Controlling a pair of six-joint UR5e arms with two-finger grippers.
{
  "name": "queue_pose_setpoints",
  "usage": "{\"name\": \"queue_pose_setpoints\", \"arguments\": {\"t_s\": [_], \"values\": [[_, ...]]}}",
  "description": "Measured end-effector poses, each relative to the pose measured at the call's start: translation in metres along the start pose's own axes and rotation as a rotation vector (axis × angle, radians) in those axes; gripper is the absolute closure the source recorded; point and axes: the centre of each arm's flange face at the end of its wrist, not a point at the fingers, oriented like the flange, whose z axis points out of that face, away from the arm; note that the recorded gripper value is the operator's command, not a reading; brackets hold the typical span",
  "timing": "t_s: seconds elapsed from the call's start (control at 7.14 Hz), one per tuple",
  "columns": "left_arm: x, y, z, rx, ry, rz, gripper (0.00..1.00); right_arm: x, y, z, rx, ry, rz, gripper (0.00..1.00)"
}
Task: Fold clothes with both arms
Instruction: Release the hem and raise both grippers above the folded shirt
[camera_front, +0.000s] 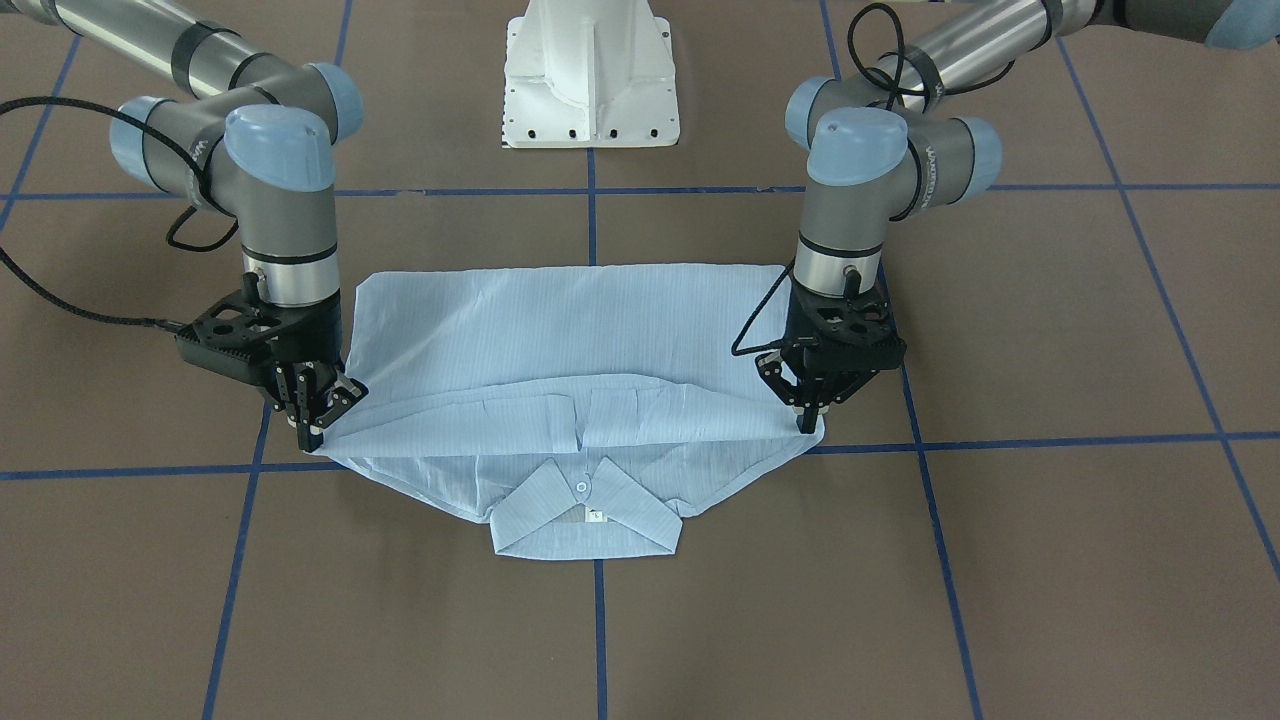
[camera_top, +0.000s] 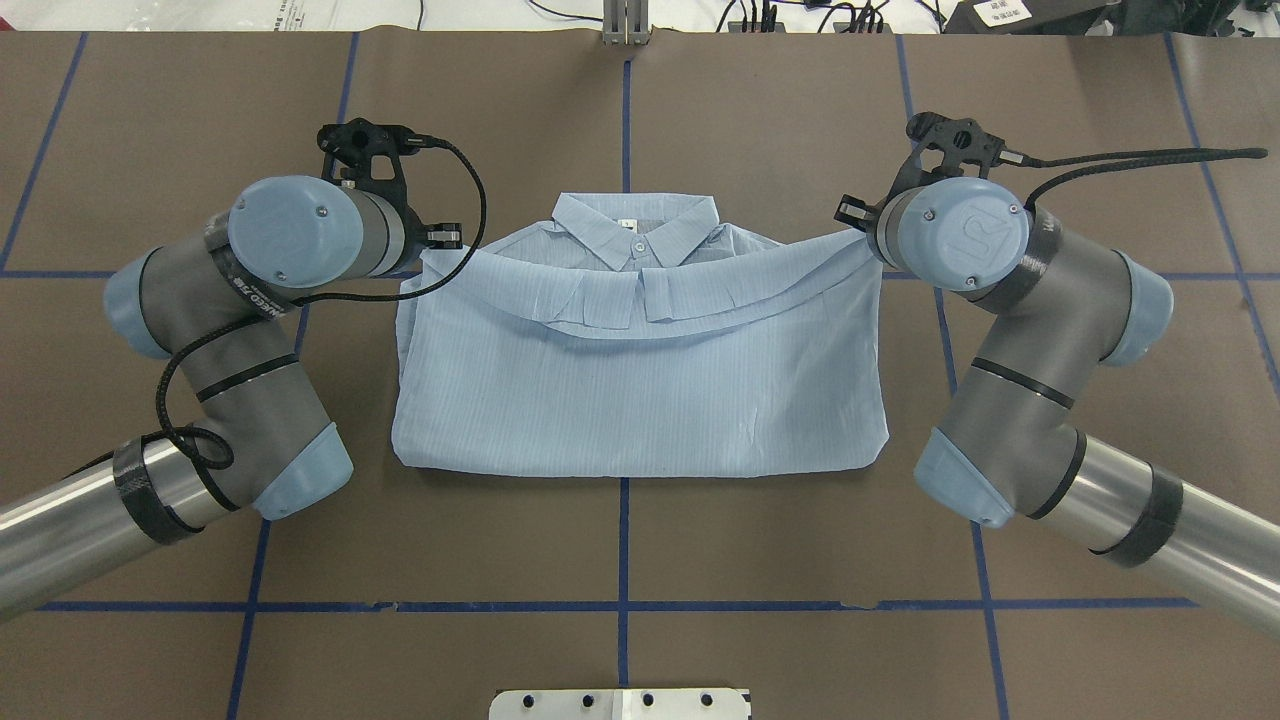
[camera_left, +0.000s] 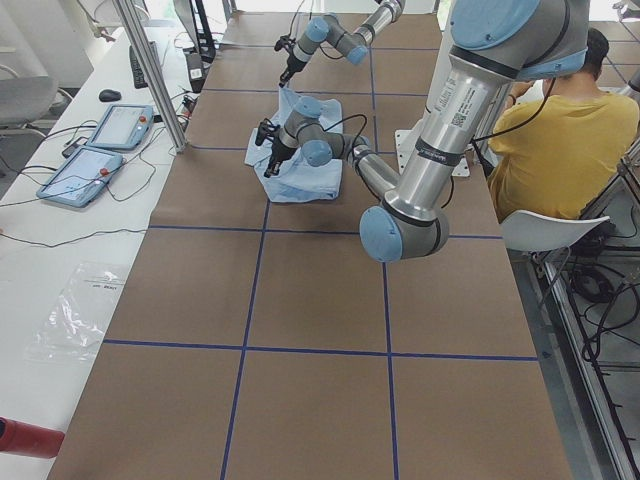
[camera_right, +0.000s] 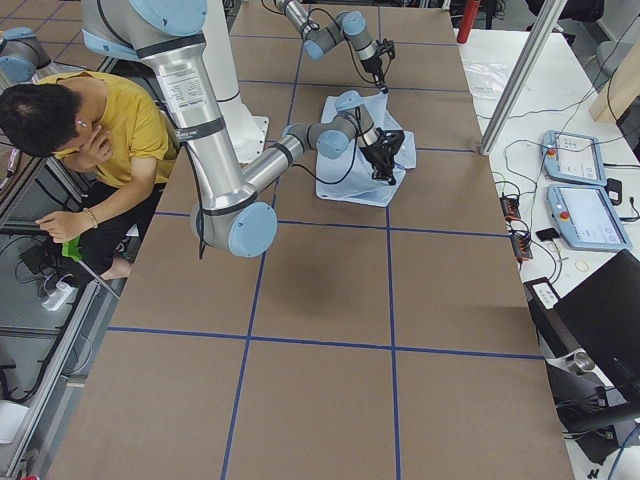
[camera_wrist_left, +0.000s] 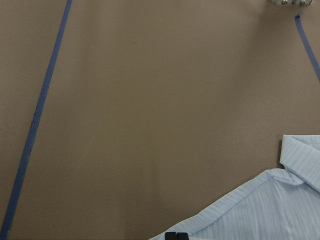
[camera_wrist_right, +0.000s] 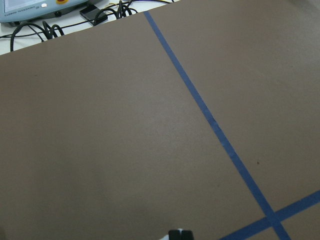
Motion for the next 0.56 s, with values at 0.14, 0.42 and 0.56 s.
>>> {"name": "queue_pose_setpoints", "arguments": {"t_s": [0.14, 0.42, 0.56], "values": [[-0.004, 0.002, 0.008, -0.004, -0.013, 0.000, 1.00, -0.001, 0.005, 0.011, -0.003, -0.006, -0.004, 0.97], [-0.012, 0.006, 0.019, -0.013, -0.033, 0.001, 1.00, -0.008, 0.013, 0.014, -0.010, -0.020, -0.010, 0.74], [-0.016, 0.009, 0.026, -0.013, -0.032, 0.002, 0.98, -0.010, 0.016, 0.013, -0.012, -0.025, -0.012, 0.69]]}}
